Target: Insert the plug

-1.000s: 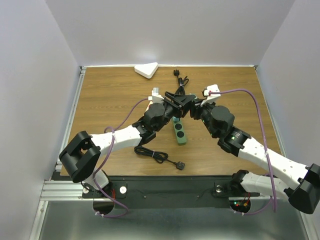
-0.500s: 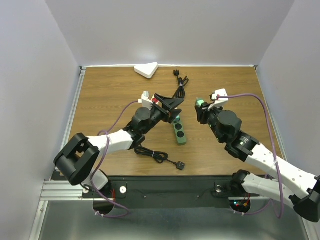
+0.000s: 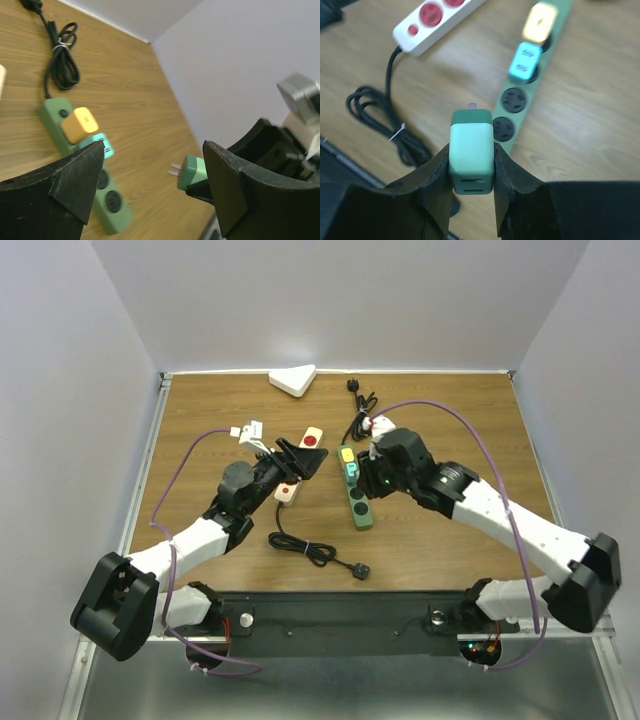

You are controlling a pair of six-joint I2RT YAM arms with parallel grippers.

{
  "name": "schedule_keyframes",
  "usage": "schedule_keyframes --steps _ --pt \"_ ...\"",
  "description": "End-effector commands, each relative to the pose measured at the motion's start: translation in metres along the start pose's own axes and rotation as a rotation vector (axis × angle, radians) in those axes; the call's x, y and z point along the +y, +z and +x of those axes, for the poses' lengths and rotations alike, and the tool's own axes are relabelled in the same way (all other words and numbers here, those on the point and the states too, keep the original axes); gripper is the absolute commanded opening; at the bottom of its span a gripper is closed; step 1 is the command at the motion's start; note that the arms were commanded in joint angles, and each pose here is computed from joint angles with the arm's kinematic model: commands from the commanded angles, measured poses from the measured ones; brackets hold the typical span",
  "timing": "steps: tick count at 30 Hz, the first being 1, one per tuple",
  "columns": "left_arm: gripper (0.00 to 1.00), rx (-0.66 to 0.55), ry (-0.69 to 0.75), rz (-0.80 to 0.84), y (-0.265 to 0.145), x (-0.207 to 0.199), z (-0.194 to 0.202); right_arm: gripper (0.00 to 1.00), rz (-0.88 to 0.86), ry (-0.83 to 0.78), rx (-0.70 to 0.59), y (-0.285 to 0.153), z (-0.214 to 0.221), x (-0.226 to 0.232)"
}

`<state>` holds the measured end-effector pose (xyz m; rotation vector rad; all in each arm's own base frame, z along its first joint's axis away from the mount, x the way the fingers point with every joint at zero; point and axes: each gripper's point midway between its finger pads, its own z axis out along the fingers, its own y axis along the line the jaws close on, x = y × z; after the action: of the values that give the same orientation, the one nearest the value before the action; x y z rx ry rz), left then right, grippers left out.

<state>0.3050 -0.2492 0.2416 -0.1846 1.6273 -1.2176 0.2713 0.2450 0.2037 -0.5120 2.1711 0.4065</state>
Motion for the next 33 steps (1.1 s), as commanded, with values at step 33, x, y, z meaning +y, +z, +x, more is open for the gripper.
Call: schedule_keyframes --steps 33 --pt "0.9 0.094 0.478 -0.071 -0.022 0.052 -0.011 0.0 0.004 0.097 0.677 0.08 0.069 -0.024"
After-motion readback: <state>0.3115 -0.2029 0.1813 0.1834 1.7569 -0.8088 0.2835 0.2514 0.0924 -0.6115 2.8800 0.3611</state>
